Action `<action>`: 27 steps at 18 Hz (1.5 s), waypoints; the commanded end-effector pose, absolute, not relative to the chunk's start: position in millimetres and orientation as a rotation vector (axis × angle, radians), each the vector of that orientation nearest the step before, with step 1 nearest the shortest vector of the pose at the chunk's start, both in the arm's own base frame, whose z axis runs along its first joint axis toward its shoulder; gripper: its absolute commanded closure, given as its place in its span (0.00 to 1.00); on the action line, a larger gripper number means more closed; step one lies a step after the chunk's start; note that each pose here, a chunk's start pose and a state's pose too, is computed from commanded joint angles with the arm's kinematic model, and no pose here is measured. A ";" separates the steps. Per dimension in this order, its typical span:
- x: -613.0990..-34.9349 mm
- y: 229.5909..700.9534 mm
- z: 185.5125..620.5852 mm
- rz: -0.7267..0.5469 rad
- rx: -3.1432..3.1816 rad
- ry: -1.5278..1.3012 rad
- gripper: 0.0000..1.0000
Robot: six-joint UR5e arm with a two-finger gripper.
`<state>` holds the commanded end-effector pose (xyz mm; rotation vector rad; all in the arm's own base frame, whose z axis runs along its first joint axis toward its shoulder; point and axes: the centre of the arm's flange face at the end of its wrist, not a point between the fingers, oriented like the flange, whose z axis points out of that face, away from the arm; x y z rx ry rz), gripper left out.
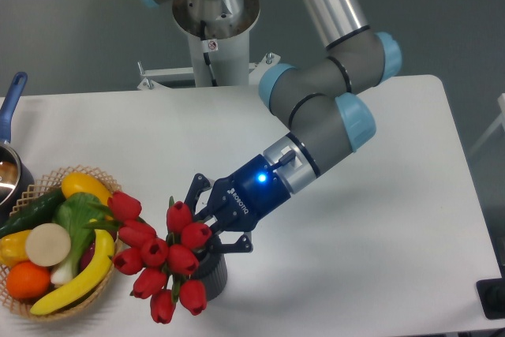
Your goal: Insert the flowers into the vase
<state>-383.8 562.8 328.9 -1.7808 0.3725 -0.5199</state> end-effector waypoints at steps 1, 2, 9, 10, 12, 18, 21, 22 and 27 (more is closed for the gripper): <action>-382.2 561.7 324.9 -0.515 -1.779 0.382 0.89; -380.8 560.7 319.9 -0.518 -1.779 0.383 0.86; -379.0 553.4 303.6 -0.543 -1.794 0.351 0.54; -378.5 551.8 302.0 -0.546 -1.796 0.347 0.48; -380.0 545.8 296.8 -0.551 -1.800 0.329 0.34; -388.8 526.9 289.3 -0.534 -1.834 0.288 0.00; -402.0 511.1 296.0 -0.489 -1.862 0.266 0.00; -405.4 507.5 299.1 -0.477 -1.867 0.262 0.00; -440.8 473.0 315.6 -0.354 -1.938 0.220 0.00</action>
